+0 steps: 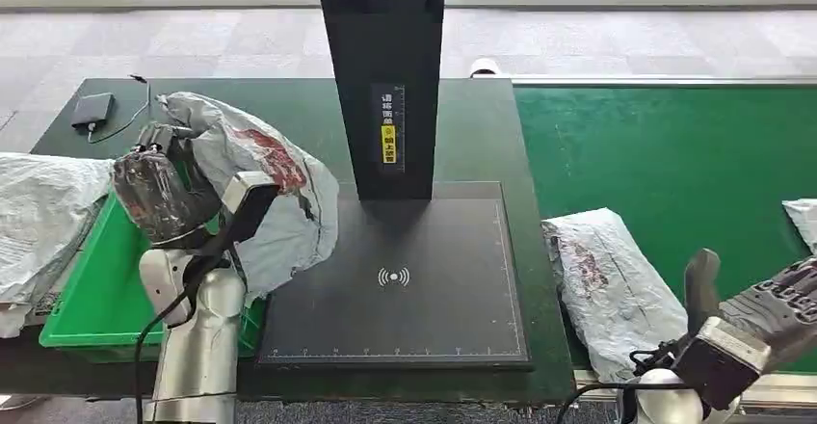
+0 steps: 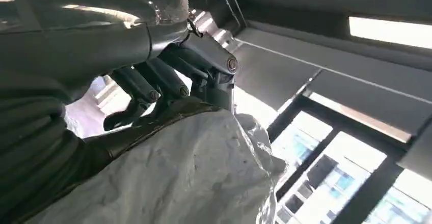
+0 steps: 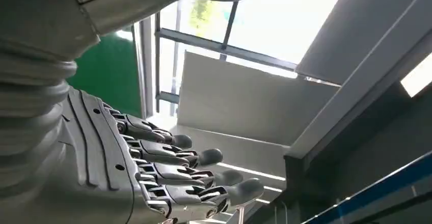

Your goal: Moved the parcel from conveyor to table for the left to box.

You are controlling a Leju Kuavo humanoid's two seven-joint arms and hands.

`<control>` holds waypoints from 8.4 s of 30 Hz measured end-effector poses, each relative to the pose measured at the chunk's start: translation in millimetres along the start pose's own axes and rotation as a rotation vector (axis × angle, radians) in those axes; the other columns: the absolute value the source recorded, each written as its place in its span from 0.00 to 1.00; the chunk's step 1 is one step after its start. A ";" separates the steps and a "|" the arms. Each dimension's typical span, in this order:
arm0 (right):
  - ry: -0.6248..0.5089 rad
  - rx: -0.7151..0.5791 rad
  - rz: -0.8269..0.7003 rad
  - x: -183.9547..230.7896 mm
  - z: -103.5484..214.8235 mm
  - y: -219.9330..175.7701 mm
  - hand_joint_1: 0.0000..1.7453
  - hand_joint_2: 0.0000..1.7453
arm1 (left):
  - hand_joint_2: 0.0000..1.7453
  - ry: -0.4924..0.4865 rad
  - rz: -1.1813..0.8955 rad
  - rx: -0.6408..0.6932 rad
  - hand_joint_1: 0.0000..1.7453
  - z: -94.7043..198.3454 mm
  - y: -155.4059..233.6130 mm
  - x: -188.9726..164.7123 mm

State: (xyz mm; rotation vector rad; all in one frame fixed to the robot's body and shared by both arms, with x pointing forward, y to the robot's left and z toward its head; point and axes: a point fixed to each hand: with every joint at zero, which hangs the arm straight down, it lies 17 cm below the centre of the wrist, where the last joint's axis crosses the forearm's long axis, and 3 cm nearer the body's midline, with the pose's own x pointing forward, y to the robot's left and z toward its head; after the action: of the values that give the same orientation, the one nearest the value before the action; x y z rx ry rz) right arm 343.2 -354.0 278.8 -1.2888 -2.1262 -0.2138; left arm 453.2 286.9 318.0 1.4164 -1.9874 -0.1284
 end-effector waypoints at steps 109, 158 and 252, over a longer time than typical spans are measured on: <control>0.540 0.699 0.526 -175.2 178.6 132.5 0.00 1.00 | 1.00 -0.001 1.356 -0.202 0.00 72.0 16.8 69.8; 0.744 0.977 0.712 -227.1 235.9 136.3 1.00 1.00 | 1.00 -0.009 1.348 -0.323 0.00 101.9 4.2 91.4; 0.187 1.078 -0.371 74.4 247.6 288.3 1.00 1.00 | 1.00 0.027 1.365 -0.394 0.00 107.0 -40.1 113.2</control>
State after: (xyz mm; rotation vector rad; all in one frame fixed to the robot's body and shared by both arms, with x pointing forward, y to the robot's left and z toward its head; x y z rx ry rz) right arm 455.1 -43.3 76.6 -0.2343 -1.8196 0.5736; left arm 403.9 140.9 271.6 -0.3215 -2.2974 0.1153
